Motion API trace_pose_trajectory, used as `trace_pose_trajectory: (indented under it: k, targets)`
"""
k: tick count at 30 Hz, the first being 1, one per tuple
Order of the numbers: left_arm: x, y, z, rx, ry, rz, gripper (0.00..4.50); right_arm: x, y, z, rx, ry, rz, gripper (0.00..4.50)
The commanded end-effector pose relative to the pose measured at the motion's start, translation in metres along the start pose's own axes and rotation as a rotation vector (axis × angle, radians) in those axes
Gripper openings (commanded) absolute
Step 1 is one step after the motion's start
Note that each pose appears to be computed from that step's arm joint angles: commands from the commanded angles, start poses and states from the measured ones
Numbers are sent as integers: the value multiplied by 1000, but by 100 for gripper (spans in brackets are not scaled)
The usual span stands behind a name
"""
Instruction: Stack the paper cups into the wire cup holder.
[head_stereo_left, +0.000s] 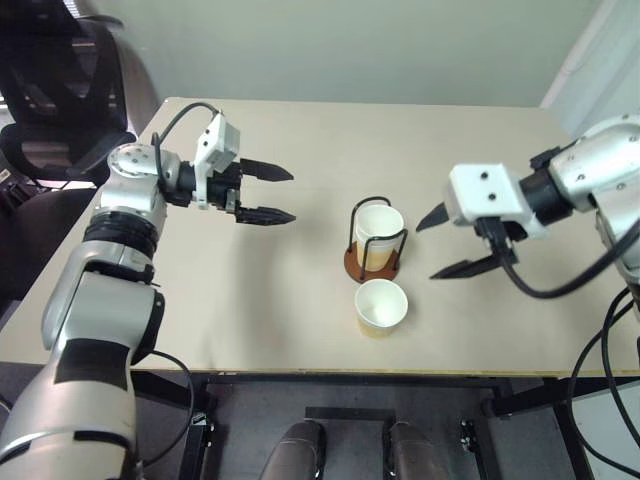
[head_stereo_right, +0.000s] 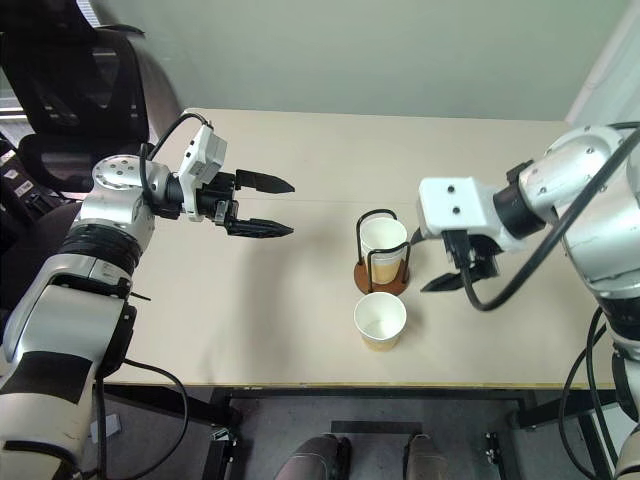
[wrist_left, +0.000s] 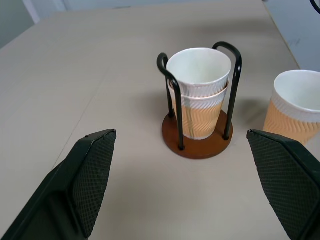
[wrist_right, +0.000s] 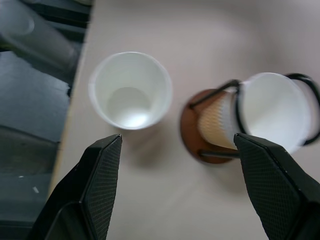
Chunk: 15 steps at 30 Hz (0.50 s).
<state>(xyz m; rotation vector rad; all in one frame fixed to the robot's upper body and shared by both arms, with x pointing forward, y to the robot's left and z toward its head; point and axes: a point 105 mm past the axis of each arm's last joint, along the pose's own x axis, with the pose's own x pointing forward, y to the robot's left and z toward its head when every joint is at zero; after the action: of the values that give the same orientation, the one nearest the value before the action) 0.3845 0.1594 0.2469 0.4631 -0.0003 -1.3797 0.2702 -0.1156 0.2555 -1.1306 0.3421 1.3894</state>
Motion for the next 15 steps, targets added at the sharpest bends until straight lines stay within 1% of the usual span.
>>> trace_pose_trajectory:
  k: [1, 5, 8, 12, 15]
  targets:
    - [-1, 0, 12, 36, -11, -27, 450, 8, 12, 2, -68, 31, 11, 361]
    - [0, 0, 13, 37, -10, -33, 450, 29, 23, -2, -104, 58, 43, 361]
    - [0, 0, 14, 39, -8, -36, 450, 38, 20, -3, -140, 78, 33, 361]
    - [1, -1, 15, 42, -7, -40, 450, 46, 12, 0, -180, 80, 6, 361]
    - [0, -1, 15, 44, -5, -39, 450, 51, 11, 3, -199, 69, 15, 361]
